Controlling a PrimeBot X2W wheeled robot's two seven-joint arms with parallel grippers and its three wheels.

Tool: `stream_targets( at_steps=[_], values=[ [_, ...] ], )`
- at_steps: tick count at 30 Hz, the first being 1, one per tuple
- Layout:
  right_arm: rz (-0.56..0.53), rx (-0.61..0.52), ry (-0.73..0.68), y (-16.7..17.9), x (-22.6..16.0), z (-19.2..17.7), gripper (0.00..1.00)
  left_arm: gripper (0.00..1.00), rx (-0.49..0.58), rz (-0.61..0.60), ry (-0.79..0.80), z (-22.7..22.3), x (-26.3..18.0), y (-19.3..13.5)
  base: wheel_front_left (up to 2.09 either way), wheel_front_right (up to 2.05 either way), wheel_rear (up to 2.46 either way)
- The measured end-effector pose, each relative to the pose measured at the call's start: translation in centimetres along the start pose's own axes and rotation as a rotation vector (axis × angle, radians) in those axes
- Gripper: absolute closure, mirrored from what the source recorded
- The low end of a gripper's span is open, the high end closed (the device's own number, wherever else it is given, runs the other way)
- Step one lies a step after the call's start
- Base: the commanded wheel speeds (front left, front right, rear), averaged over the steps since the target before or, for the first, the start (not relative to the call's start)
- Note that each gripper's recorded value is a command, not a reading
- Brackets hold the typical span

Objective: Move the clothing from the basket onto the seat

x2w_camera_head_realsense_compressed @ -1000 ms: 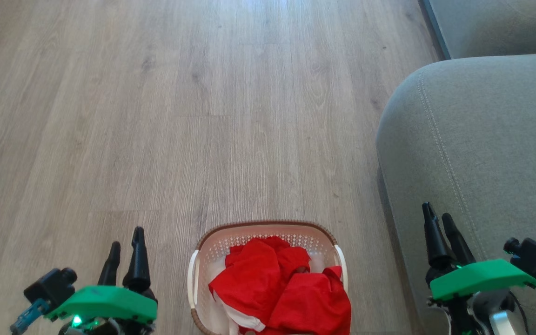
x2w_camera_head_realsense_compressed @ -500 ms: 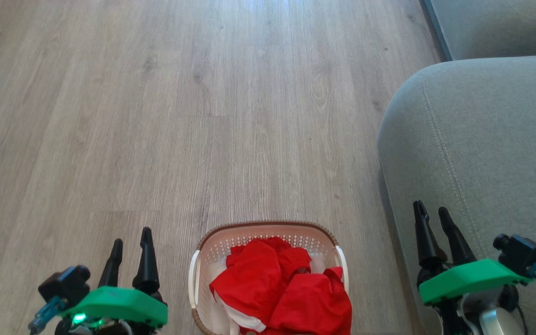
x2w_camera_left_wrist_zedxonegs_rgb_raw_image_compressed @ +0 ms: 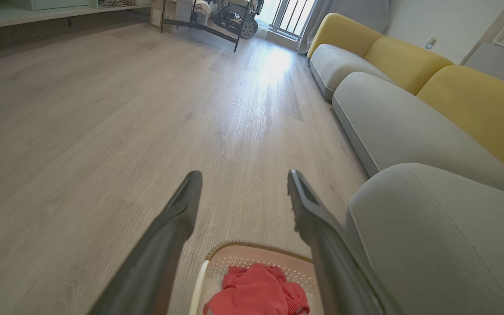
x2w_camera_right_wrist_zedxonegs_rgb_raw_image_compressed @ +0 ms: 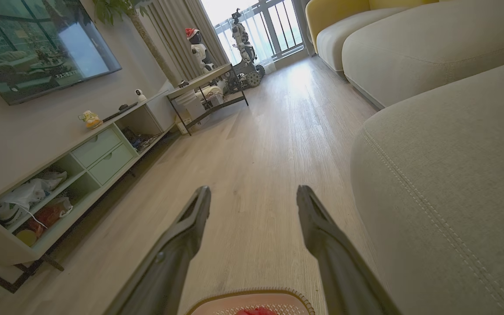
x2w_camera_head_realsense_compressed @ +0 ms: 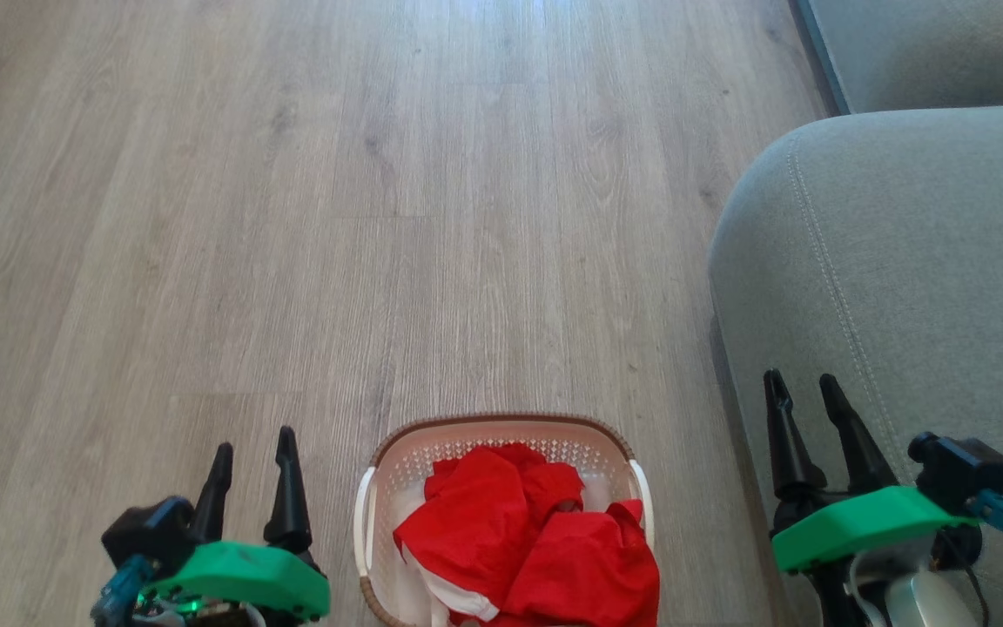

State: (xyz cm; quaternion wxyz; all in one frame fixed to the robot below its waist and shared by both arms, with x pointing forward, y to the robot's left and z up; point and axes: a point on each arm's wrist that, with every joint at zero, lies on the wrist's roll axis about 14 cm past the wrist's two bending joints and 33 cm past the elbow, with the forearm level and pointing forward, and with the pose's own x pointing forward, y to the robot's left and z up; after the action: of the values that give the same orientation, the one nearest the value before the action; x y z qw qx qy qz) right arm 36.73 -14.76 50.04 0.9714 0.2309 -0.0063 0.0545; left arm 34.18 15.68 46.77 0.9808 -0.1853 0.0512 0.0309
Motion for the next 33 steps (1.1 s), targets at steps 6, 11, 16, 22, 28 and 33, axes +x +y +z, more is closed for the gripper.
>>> stream_targets(
  at_steps=[6,11,16,22,28,33],
  values=[
    [0.015,-0.058,-0.015,0.3,0.1,0.3,0.0,0.0,0.067,-0.001,-0.017,0.1,-0.2,0.1,0.0,0.0,0.0],
    [0.03,-0.111,-0.026,0.6,0.1,0.5,0.0,0.0,0.121,0.001,-0.022,-0.1,-0.5,0.3,0.0,0.0,0.0],
    [0.046,-0.164,-0.036,0.9,0.3,0.7,0.0,0.0,0.179,-0.007,-0.041,0.1,-0.5,0.2,0.0,0.0,0.0],
    [0.082,-0.235,-0.056,1.8,0.5,1.0,0.0,0.0,0.244,-0.025,-0.059,0.2,-0.6,-0.3,0.0,0.0,0.0],
    [0.103,-0.278,-0.064,2.4,0.7,1.1,0.0,0.0,0.281,-0.044,-0.066,0.2,-0.7,-0.7,0.0,0.0,0.0],
    [0.104,-0.278,-0.069,2.4,0.8,1.3,0.0,0.0,0.282,-0.045,-0.061,0.0,-0.7,-0.7,0.0,0.0,0.0]
  ],
)
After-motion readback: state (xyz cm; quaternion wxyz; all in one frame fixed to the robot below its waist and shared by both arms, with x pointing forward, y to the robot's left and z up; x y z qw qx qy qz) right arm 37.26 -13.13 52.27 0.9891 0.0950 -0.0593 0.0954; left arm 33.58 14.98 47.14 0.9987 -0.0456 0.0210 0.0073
